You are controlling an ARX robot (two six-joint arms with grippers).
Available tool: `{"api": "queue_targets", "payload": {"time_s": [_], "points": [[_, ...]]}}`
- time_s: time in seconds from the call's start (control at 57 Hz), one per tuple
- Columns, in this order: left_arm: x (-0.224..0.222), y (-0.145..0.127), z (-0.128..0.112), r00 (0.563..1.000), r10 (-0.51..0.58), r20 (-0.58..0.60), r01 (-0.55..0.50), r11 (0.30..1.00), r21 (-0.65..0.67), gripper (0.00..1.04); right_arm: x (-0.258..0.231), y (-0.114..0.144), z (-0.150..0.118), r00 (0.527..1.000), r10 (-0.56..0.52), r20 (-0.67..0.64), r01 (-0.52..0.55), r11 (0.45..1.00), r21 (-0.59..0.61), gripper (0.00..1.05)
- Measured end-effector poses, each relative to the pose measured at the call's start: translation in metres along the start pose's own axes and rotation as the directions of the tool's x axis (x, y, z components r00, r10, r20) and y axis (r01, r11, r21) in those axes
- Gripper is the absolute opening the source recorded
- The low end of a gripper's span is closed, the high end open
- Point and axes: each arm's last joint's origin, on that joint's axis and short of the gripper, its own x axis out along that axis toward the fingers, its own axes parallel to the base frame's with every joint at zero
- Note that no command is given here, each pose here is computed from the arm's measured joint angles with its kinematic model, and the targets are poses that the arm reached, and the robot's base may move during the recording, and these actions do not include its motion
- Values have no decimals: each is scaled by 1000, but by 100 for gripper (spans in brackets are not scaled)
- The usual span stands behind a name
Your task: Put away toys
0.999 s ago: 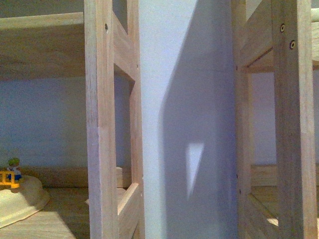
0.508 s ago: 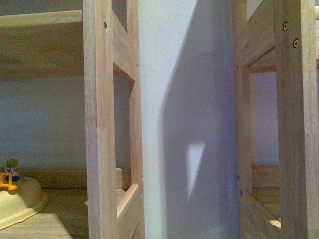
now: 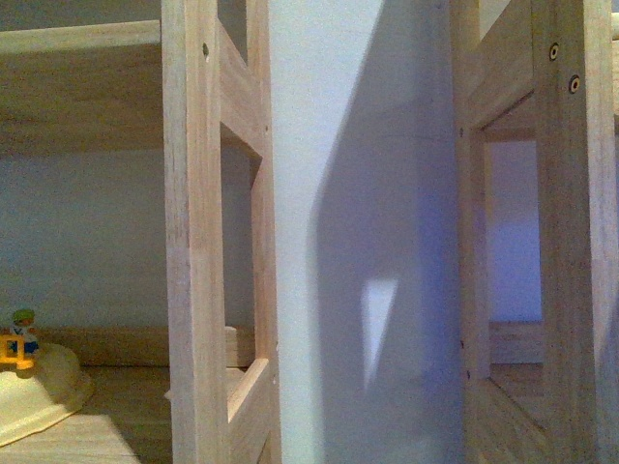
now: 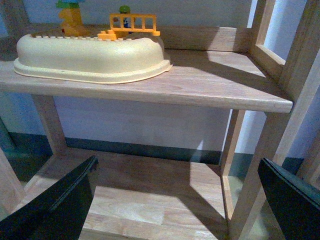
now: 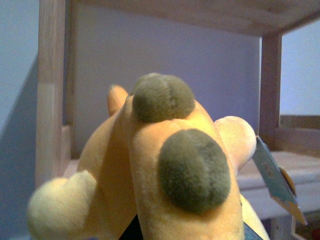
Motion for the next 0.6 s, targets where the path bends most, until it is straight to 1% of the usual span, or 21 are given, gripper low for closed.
{"api": "queue_targets", "payload": {"time_s": [0.158, 0.228, 0.368, 0.596], "points": [[0, 0, 0, 1000, 0, 0, 0, 1000, 0, 98, 23, -13, 30, 997, -18, 77, 21, 999, -33, 7], [0, 0, 0, 1000, 0, 0, 0, 1000, 0, 98, 37, -26, 42, 995, -37, 98, 42, 998, -51, 7], [0, 0, 0, 1000, 0, 0, 0, 1000, 0, 98, 54, -47, 49, 995, -47, 86, 53, 996, -68, 7], [0, 0, 0, 1000, 0, 0, 0, 1000, 0, 98, 86, -95, 52, 996, -82, 34, 81, 997, 16, 7]]}}
